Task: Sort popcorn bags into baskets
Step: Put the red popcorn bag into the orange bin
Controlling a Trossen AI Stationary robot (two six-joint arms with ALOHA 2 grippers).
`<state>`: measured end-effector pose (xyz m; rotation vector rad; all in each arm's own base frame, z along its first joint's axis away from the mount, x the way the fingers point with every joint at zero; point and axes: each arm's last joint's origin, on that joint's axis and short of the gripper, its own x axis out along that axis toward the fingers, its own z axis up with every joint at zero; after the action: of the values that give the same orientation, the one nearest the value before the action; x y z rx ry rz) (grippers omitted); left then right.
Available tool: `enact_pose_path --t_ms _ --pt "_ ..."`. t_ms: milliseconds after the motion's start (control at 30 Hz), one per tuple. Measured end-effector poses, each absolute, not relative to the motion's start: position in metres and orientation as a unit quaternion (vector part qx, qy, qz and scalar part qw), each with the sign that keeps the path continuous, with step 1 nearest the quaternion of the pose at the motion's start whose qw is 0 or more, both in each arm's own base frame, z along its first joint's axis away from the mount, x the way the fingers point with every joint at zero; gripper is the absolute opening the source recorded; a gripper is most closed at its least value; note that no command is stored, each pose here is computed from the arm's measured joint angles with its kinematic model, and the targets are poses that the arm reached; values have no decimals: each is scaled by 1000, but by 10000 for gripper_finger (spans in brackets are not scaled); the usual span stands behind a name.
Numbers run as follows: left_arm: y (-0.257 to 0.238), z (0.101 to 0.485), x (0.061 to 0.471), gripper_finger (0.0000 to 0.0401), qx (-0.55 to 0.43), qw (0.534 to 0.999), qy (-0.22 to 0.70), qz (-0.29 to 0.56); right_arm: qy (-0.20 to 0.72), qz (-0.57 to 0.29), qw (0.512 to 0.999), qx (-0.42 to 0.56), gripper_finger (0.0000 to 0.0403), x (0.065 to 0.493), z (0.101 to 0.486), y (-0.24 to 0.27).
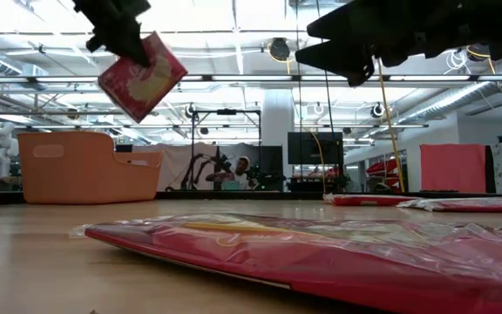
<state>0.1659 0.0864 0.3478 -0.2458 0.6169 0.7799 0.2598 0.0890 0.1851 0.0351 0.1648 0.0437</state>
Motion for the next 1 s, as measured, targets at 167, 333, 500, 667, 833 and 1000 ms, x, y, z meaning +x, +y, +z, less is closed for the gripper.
enact_pose_path --t_ms 167,333,500,667,833,1000 --pt "114 344 154 35 -146 860 310 378 104 21 994 10 251 259 181 89" --pt "139 337 142 45 -203 852 316 364 114 21 993 6 251 259 179 89" --pt "158 323 130 47 -247 824 353 368 116 21 993 6 251 259 178 89" --pt "161 317 124 40 -262 805 380 373 116 21 993 6 251 259 178 89" --pt "161 315 124 48 -272 800 378 378 115 21 993 6 251 259 178 89" --pt "160 295 122 48 -303 773 393 397 115 21 993 6 251 259 178 89"
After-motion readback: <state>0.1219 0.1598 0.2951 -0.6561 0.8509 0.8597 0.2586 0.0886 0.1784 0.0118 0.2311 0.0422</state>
